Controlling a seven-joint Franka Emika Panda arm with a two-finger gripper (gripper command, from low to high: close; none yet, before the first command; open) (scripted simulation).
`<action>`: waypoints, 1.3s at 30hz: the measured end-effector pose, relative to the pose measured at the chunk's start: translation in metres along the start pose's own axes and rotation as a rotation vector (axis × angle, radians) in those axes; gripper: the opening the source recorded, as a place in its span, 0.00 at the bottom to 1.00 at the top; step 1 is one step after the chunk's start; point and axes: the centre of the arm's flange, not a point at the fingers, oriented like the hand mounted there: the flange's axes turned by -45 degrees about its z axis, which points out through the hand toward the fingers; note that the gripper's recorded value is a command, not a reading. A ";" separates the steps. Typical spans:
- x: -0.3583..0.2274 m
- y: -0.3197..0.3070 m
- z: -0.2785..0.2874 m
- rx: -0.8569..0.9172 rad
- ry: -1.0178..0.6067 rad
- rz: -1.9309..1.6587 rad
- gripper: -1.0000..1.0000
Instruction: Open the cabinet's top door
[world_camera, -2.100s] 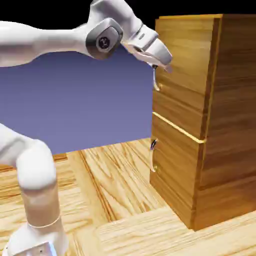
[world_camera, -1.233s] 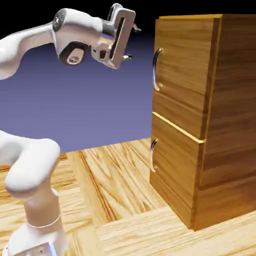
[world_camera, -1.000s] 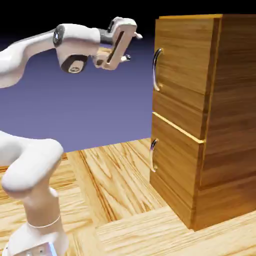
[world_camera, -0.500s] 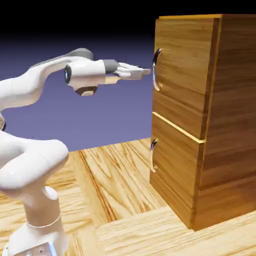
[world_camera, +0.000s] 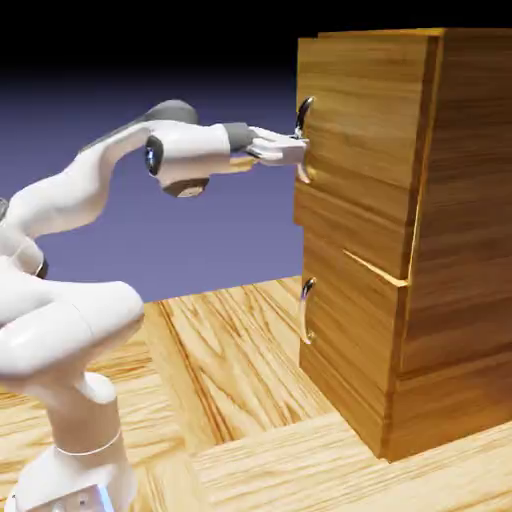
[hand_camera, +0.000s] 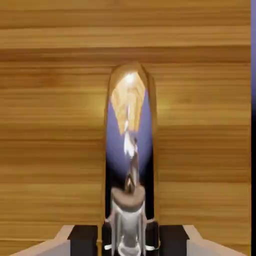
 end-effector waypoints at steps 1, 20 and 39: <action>0.000 -0.006 -0.010 -0.036 0.003 -0.005 0.00; -0.001 -0.110 -0.117 -0.524 0.003 -0.004 0.00; -0.001 -0.253 -0.163 -1.016 0.004 -0.003 0.00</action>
